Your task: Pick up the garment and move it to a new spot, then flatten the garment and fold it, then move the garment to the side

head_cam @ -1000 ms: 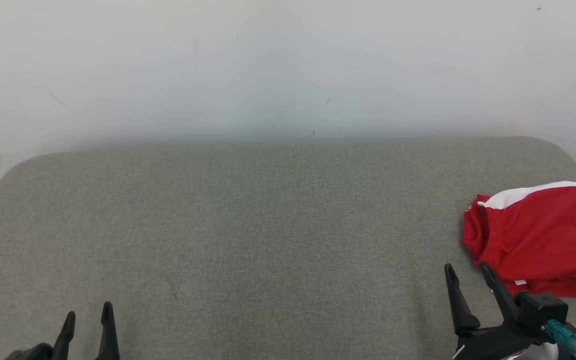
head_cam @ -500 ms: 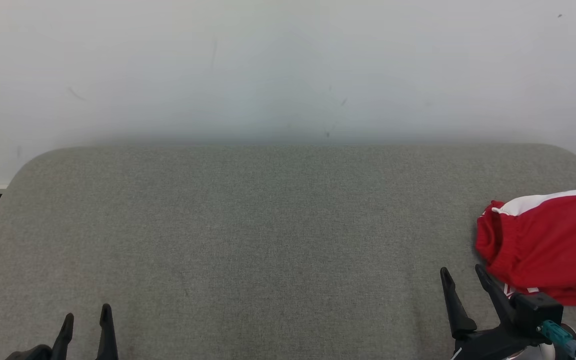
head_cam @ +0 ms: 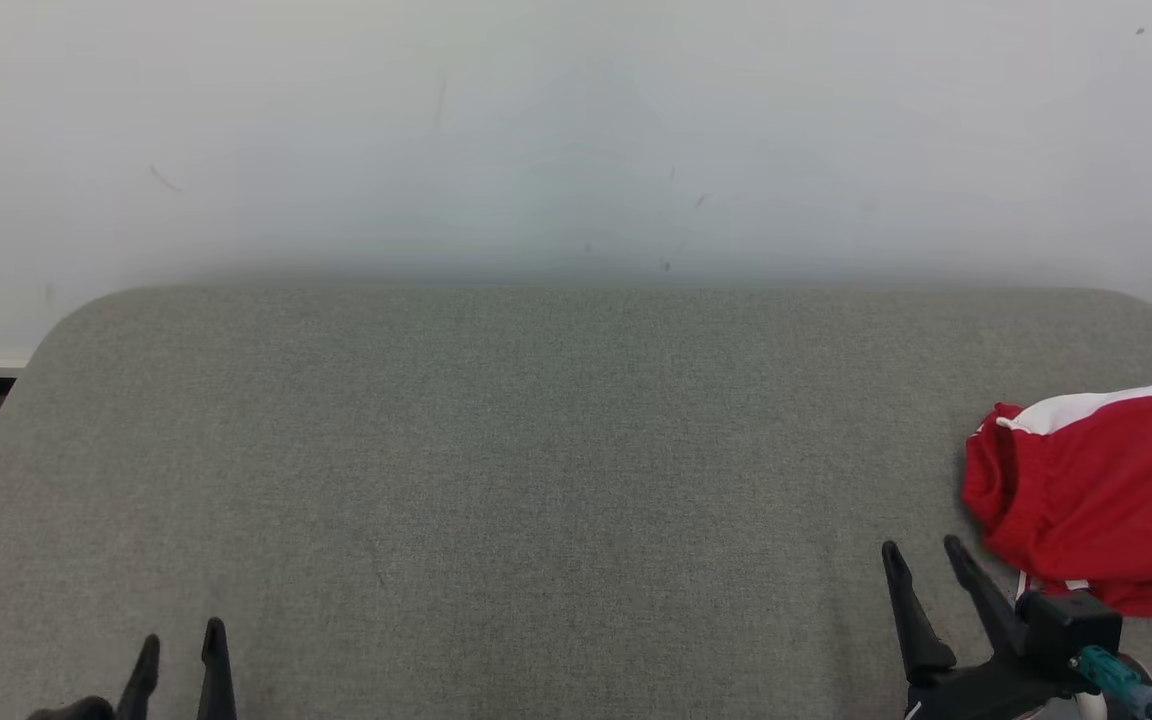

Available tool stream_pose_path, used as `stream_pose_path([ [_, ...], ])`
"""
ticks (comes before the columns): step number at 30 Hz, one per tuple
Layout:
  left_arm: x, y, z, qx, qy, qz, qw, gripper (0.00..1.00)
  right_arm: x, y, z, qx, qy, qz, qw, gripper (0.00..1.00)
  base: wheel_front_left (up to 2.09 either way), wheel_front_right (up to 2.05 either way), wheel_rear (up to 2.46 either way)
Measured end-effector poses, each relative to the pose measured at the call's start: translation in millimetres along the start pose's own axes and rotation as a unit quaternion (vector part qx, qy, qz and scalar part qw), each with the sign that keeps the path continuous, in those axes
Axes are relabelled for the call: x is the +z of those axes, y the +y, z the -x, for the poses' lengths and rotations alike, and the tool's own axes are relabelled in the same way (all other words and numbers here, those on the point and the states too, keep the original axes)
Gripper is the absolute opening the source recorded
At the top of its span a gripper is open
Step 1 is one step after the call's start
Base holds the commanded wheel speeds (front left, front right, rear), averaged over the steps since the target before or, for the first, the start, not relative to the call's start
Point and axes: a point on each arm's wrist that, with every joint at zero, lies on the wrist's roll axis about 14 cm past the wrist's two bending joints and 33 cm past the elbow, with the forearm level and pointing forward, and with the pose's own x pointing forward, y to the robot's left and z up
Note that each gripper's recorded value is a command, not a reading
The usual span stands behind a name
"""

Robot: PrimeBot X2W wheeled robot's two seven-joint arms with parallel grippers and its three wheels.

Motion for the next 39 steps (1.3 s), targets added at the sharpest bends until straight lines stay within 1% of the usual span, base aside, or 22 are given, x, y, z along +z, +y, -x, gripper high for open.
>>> stream_pose_path([
  [4, -20, -4, 8, 0.003, 0.03, 0.011, 1.0, 0.0, -21, -2, 9, -0.007, 0.031, -0.007, 0.999, 0.0, 0.0, 0.0, 0.0],
  [6, -26, -4, 9, 0.006, 0.041, 0.025, 0.999, 0.0, -26, -5, 12, -0.015, 0.042, -0.021, 0.999, 0.0, 0.0, 0.0, 0.0],
  [18, -27, -9, -1, 0.012, 0.062, 0.129, 0.99, 0.0, -18, -21, 11, -0.05, 0.029, -0.13, 0.99, 0.0, 0.0, 0.0, 0.0],
  [31, -23, -17, -14, 0.009, 0.072, 0.226, 0.972, 0.0, -11, -33, 12, -0.074, 0.013, -0.232, 0.97, 0.0, 0.0, 0.0, 0.0],
  [38, -20, -23, -20, 0.002, 0.076, 0.275, 0.959, 0.0, -7, -40, 12, -0.083, 0.004, -0.279, 0.957, 0.0, 0.0, 0.0, 0.0],
  [39, -20, -23, -20, 0.002, 0.076, 0.275, 0.959, 0.0, -7, -40, 12, -0.083, 0.004, -0.279, 0.957, 0.0, 0.0, 0.0, 0.0],
])
